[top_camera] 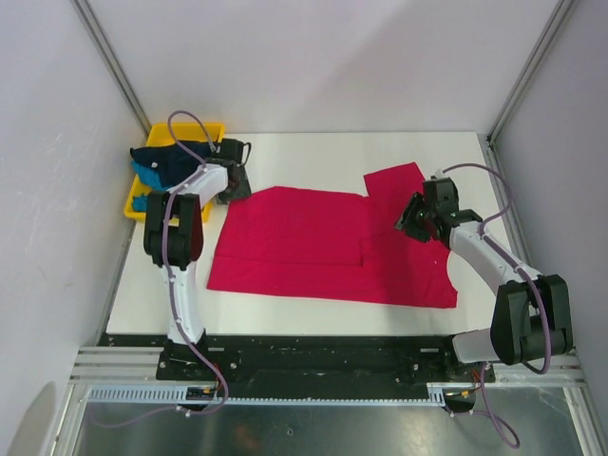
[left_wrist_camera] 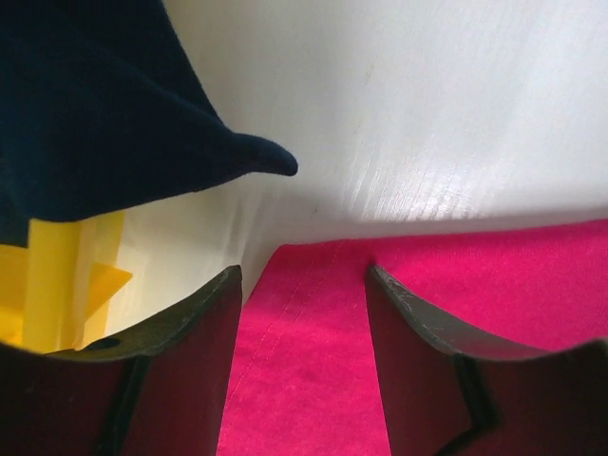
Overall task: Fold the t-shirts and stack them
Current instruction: Grap the side of the flattened tshirt furthest away from the robot with both arms
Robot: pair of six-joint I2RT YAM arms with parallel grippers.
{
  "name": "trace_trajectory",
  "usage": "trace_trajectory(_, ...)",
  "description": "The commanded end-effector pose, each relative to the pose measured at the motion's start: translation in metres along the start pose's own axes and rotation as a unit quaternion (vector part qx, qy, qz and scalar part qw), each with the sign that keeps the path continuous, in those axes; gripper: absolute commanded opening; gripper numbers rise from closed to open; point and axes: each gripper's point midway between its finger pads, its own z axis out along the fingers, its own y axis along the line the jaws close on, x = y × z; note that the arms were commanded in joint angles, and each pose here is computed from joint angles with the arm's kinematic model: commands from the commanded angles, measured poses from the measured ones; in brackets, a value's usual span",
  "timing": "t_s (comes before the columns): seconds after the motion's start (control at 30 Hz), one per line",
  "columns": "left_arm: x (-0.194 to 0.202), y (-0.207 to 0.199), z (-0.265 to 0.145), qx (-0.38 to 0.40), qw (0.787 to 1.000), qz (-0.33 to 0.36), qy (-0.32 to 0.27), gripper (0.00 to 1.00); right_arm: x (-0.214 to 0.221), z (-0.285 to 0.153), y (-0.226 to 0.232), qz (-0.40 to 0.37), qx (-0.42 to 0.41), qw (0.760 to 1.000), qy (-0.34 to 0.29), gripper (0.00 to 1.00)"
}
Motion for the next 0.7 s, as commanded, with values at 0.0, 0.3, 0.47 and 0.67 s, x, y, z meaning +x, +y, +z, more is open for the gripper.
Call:
trace_trajectory(0.0,-0.015,-0.008,0.006,0.009,1.000,0.006,-0.015,0.60,-0.008,-0.002,0.014,-0.023,-0.006,1.000,-0.016,0.46)
trace_trajectory(0.3,-0.024,-0.008,0.000,0.019,1.000,0.003,-0.023,0.41,0.010,0.005,0.019,-0.049,0.019,0.999,-0.011,0.46)
trace_trajectory(0.47,-0.016,-0.005,-0.011,0.025,0.999,0.007,-0.021,0.19,0.012,0.006,0.021,-0.052,0.020,0.998,-0.012,0.45)
trace_trajectory(0.67,0.007,-0.014,-0.041,0.066,0.997,0.013,-0.026,0.10,0.011,0.005,0.021,-0.051,0.020,0.998,-0.014,0.45)
